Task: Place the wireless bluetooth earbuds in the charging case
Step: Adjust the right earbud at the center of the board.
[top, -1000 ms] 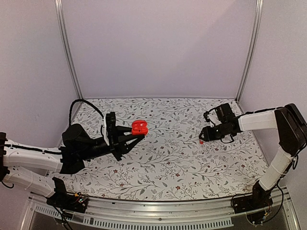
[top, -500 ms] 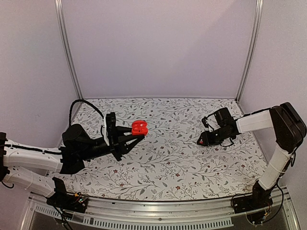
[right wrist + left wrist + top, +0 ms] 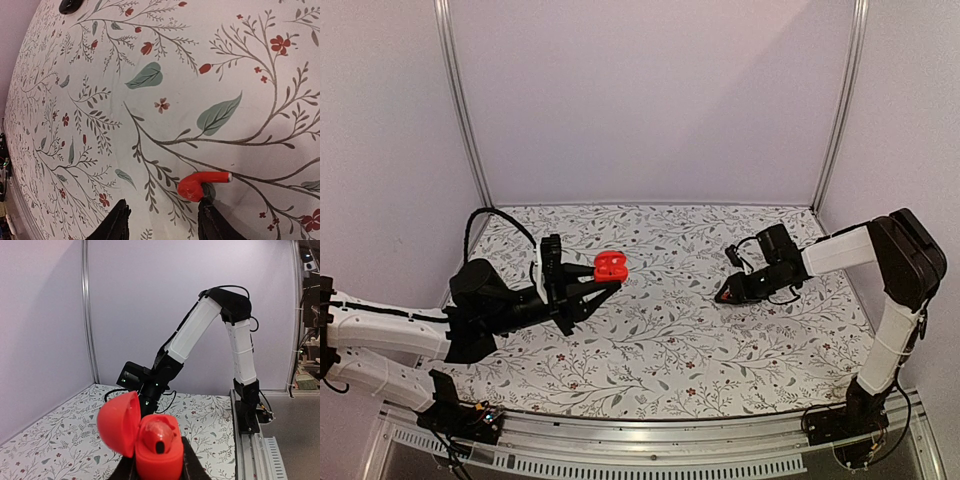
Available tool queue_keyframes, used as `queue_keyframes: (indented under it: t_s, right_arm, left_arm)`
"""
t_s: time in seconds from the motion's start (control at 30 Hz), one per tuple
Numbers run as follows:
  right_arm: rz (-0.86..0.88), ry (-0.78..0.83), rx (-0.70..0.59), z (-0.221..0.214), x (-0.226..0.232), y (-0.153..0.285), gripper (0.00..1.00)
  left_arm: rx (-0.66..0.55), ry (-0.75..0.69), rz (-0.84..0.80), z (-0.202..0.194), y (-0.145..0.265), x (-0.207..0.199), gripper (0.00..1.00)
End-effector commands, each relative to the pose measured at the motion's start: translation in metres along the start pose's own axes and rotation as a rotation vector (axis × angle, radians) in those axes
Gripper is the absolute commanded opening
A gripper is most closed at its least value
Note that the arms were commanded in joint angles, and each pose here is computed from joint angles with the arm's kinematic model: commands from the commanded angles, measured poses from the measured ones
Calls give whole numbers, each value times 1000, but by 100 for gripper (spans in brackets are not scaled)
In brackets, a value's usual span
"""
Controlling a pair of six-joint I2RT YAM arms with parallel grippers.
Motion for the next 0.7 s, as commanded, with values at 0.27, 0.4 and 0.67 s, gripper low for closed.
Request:
queue_keyframes:
  t_s: [0.27, 0.4, 0.67]
  right_arm:
    - [167, 110, 43, 31, 44, -24, 45]
    - [145, 167, -5, 50, 51, -12, 44]
    - [-218, 250, 71, 72, 16, 17, 42]
  left_arm:
    - [2, -8, 15, 0, 3, 5, 0]
    - [5, -6, 16, 0, 3, 6, 0]
    - [14, -8, 23, -1, 2, 8, 0]
Point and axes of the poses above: each gripper's point midway between its finger pads, its own y axis back along the fingers, its own x axis along the line the jaws close on, z = x × y, the point moved 2 cm from there along y, back along the fingers
